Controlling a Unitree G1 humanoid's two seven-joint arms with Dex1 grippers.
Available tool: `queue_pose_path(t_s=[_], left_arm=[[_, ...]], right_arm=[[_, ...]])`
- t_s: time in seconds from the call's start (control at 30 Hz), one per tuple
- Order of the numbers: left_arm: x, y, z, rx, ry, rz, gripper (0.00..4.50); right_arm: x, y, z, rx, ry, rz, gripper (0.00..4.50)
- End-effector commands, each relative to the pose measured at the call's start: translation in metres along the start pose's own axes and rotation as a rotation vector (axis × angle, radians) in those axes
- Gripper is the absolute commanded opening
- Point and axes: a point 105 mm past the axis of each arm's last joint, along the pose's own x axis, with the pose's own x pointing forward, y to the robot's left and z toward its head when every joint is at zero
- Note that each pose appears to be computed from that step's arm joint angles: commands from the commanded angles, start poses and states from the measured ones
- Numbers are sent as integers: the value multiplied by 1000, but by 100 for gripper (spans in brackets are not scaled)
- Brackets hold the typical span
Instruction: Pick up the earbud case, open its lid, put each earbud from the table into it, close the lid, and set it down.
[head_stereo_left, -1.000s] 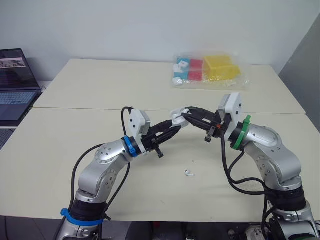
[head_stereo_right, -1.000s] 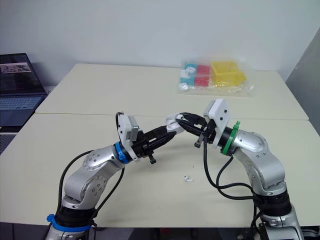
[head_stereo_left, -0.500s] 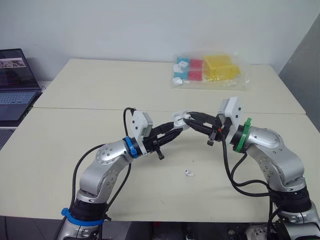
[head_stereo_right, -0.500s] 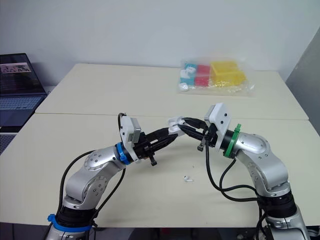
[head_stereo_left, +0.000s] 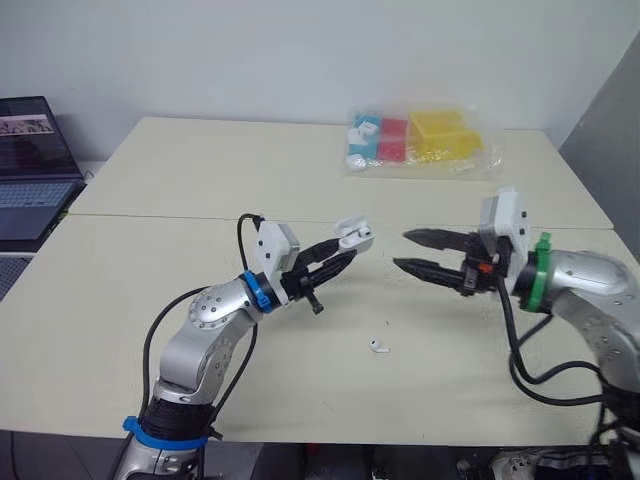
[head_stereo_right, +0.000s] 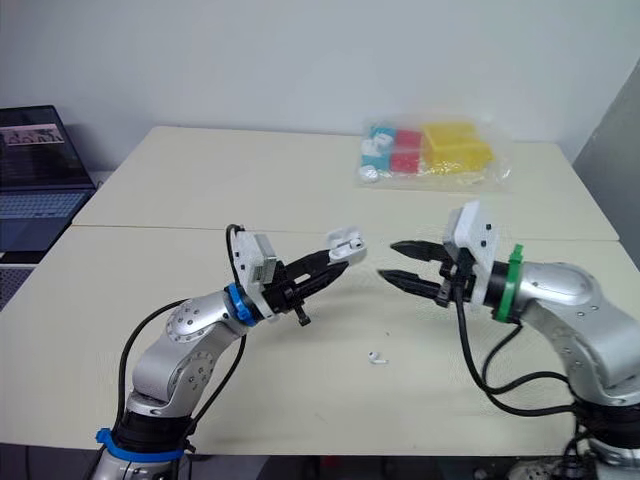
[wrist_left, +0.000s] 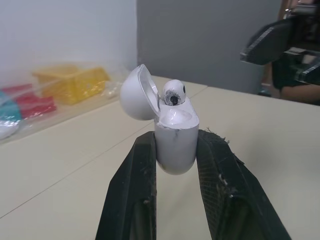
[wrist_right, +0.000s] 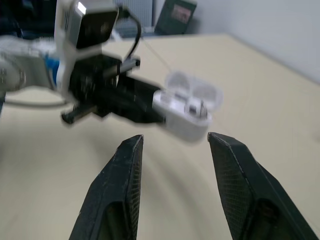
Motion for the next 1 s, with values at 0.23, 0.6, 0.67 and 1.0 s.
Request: queue_pose_path(t_s=[0.23, 0.6, 0.67, 1.0], left_arm=[[-8, 1, 7, 89, -18, -2, 78], [-12, -2, 7, 92, -1, -17, 78], [-12, -2, 7, 93, -1, -16, 78], [-13, -2, 7, 98, 2, -14, 78]], right_arm=[[39, 51, -46, -21, 181, 131, 210], [68, 52, -78, -32, 301, 120, 210], [68, 52, -80, -31, 310, 124, 210], [72, 59, -93, 12, 345, 147, 210]])
